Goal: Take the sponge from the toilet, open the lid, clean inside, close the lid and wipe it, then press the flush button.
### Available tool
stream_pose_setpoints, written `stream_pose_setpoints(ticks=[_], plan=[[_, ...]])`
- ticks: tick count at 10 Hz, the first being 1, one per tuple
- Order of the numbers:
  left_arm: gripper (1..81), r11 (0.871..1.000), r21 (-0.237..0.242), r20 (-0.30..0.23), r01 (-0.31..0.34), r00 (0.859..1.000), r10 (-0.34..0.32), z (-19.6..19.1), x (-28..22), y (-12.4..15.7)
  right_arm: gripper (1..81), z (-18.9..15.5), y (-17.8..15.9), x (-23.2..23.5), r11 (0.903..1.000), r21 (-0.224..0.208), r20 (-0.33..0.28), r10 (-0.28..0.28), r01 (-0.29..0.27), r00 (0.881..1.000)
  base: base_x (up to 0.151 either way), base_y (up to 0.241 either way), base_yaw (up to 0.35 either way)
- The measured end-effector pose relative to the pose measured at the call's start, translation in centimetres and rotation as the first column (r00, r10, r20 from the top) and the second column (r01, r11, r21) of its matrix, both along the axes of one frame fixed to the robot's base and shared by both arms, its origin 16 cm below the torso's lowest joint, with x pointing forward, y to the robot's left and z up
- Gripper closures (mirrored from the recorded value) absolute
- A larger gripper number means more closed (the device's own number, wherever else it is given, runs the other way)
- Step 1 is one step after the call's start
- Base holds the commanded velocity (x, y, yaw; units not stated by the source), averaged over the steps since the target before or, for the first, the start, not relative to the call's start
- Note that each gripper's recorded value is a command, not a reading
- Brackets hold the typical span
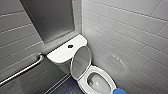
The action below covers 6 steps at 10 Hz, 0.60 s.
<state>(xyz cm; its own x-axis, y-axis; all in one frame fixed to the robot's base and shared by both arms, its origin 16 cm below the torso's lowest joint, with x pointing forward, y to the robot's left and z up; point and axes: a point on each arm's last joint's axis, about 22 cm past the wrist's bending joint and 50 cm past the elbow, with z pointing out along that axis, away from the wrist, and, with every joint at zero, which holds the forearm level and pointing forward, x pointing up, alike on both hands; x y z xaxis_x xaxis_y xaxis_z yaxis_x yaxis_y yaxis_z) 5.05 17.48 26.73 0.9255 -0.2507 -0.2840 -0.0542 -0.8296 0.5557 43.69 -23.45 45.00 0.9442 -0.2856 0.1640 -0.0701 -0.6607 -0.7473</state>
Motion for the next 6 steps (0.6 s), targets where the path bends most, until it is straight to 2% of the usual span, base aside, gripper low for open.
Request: stream_pose_setpoints(ticks=[2, 4, 5, 6], plan=[[1.0, 1.000, -0.001, 0.000, 0.000, 1.000, 0.000, 0.0, 0.0, 0.0, 81.1, -0.2, 1.3, 3.1, 0.9985, 0.000, 0.009, 0.054, -0.054, 0.998, 0.000, 0.000, 0.000], [1.0, 1.000, -0.003, 0.007, 0.001, 1.000, -0.001, -0.8, 0.4, -0.3, 81.1, -1.5, 0.1, 6.4, 0.9957, -0.046, 0.008, 0.080, -0.080, 0.997, 0.000, 0.000, 0.000], [1.0, 1.000, -0.008, 0.019, 0.000, 1.000, 0.000, -1.6, 1.1, -0.7, 81.1, -2.0, 0.0, 8.1, 0.9941, -0.060, 0.022, 0.092, -0.091, 0.995, 0.000, 0.000, 0.000], [1.0, 1.000, -0.013, 0.033, -0.001, 0.999, 0.002, -2.6, 1.8, -1.1, 81.1, -2.3, 1.0, 9.7, 0.9930, -0.054, 0.040, 0.107, -0.105, 0.993, 0.000, 0.000, 0.000]])
